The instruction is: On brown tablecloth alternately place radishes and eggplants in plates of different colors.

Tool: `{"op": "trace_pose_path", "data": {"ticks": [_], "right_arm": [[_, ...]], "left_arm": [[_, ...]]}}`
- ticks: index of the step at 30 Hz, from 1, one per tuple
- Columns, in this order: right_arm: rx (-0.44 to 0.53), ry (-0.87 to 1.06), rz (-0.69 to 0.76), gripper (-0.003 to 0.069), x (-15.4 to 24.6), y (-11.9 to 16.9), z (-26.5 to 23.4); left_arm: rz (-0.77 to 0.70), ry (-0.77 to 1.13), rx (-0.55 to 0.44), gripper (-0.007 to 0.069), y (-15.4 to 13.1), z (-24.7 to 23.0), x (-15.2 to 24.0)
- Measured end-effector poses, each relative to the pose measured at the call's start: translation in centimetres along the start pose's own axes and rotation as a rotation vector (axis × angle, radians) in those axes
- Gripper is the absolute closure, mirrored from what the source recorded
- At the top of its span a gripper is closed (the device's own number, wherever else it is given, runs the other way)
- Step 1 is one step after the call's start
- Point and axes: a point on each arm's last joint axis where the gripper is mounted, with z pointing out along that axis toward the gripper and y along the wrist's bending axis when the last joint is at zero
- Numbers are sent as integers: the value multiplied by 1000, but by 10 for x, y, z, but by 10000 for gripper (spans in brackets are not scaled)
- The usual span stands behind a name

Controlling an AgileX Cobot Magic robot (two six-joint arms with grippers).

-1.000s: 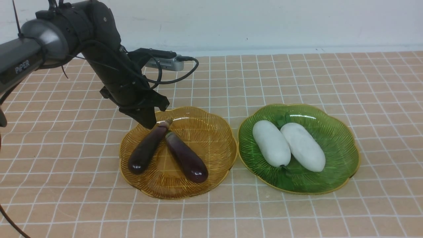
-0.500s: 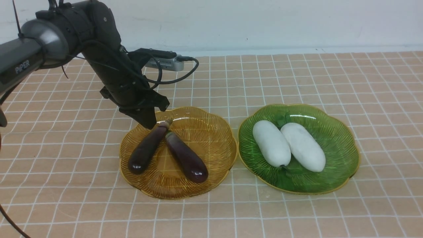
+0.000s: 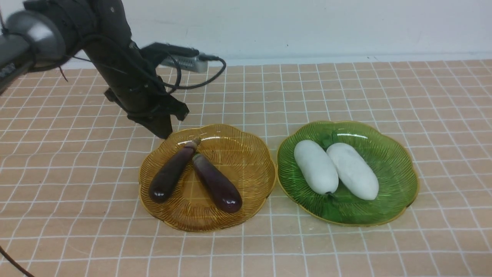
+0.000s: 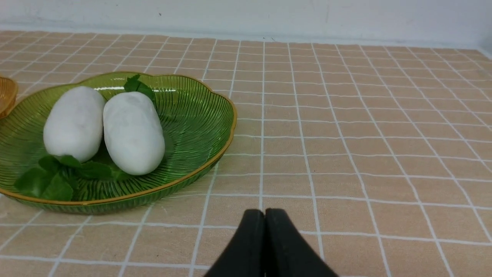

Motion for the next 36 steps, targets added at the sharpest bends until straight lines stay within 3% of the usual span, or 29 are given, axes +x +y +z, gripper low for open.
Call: {"op": "trace_pose_path", "data": {"ticks": [8, 16, 21, 27, 36], "right_arm": [[-15, 0, -9, 674, 0, 1, 0], [-76, -2, -22, 674, 0, 4, 0], [-78, -2, -23, 674, 0, 4, 0], [-78, -2, -23, 674, 0, 4, 0], [-78, -2, -23, 674, 0, 4, 0]], "left_arm": [[-8, -190, -60, 629, -14, -92, 19], [-12, -292, -77, 629, -36, -156, 81], [-16, -276, -74, 629, -46, -161, 123], [-38, -278, -66, 629, -62, -150, 201], [-156, -588, 14, 629, -79, -81, 286]]}}
